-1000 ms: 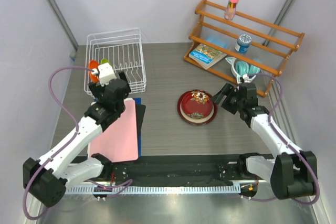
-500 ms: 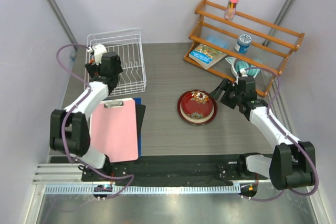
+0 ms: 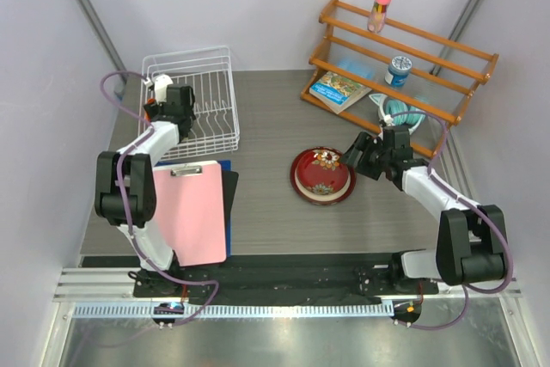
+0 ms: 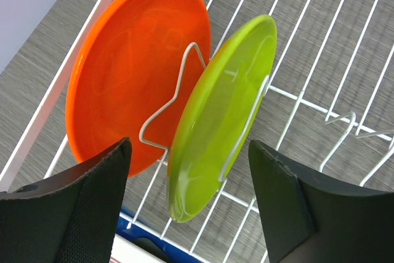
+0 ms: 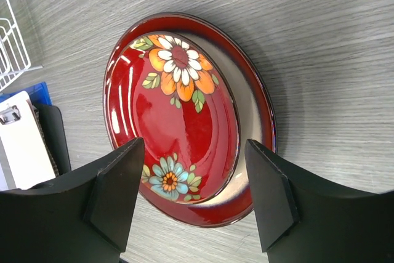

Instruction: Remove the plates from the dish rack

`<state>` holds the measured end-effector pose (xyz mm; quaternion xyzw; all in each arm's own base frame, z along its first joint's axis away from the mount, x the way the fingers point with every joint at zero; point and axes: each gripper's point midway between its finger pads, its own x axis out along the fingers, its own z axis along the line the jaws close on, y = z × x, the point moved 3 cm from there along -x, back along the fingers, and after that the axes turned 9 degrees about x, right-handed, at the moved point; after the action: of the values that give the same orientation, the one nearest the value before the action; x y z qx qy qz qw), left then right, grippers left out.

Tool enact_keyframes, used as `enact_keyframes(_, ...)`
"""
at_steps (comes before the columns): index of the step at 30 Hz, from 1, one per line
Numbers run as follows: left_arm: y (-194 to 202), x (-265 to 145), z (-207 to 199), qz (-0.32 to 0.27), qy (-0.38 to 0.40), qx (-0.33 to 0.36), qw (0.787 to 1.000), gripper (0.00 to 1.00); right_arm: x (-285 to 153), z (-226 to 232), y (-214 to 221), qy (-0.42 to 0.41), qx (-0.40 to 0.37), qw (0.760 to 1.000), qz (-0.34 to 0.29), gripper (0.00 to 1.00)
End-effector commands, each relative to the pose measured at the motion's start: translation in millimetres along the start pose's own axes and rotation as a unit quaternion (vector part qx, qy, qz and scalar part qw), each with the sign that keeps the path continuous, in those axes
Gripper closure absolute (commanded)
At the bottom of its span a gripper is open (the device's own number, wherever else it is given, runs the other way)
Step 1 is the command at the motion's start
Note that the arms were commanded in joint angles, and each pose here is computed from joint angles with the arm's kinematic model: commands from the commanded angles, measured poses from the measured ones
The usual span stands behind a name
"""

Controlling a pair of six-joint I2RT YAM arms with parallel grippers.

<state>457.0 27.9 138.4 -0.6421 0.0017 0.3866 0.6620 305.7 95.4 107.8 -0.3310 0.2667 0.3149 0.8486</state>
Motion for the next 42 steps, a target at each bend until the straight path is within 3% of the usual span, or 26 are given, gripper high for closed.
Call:
enact_keyframes(1, -23.5, -3.3, -0.3, -0.03, 0.004, -0.032, 0.999, 0.24, 3.9, 8.3, -9.0, -0.022, -0.017, 1.0, -0.008, 0.28)
enact_keyframes(8, -22.3, -8.3, 5.7, -0.031, -0.004, -0.034, 0.999, 0.45, 12.0, 5.2, -3.0, -0.026, -0.012, 1.0, 0.011, 0.29)
enact_keyframes(9, -23.3, -8.3, 6.1, -0.032, -0.005, -0.033, 0.999, 0.54, 12.3, 4.4, -2.4, -0.025, -0.013, 1.0, 0.012, 0.29)
enact_keyframes(13, -27.5, -12.1, 7.4, -0.035, -0.004, -0.031, 0.999, 0.66, 14.7, 1.1, 0.1, -0.021, -0.013, 1.0, 0.015, 0.29)
enact_keyframes(15, -30.5, -14.7, 9.6, -0.038, -0.006, -0.029, 0.999, 0.8, 17.0, 0.4, 0.9, -0.02, -0.011, 1.0, 0.02, 0.29)
enact_keyframes(20, -40.2, -22.9, 17.1, -0.048, -0.014, -0.017, 0.999, 1.0, 20.1, -3.0, 3.7, -0.017, -0.009, 0.999, 0.027, 0.29)
enact_keyframes(35, -78.7, -83.5, 30.7, -0.113, -0.107, 0.084, 0.984, 1.0, 13.0, 2.2, 1.4, -0.025, -0.015, 0.999, 0.02, 0.29)
enact_keyframes(40, -87.7, -118.9, 27.3, -0.128, -0.056, 0.071, 0.988, 1.0, -7.4, 10.6, -8.3, -0.02, -0.038, 0.999, -0.005, 0.29)
enact_keyframes(42, -94.2, -138.6, 20.7, -0.136, 0.002, 0.043, 0.99, 1.0, -19.4, 25.2, -10.7, -0.053, -0.047, 0.997, -0.016, 0.29)
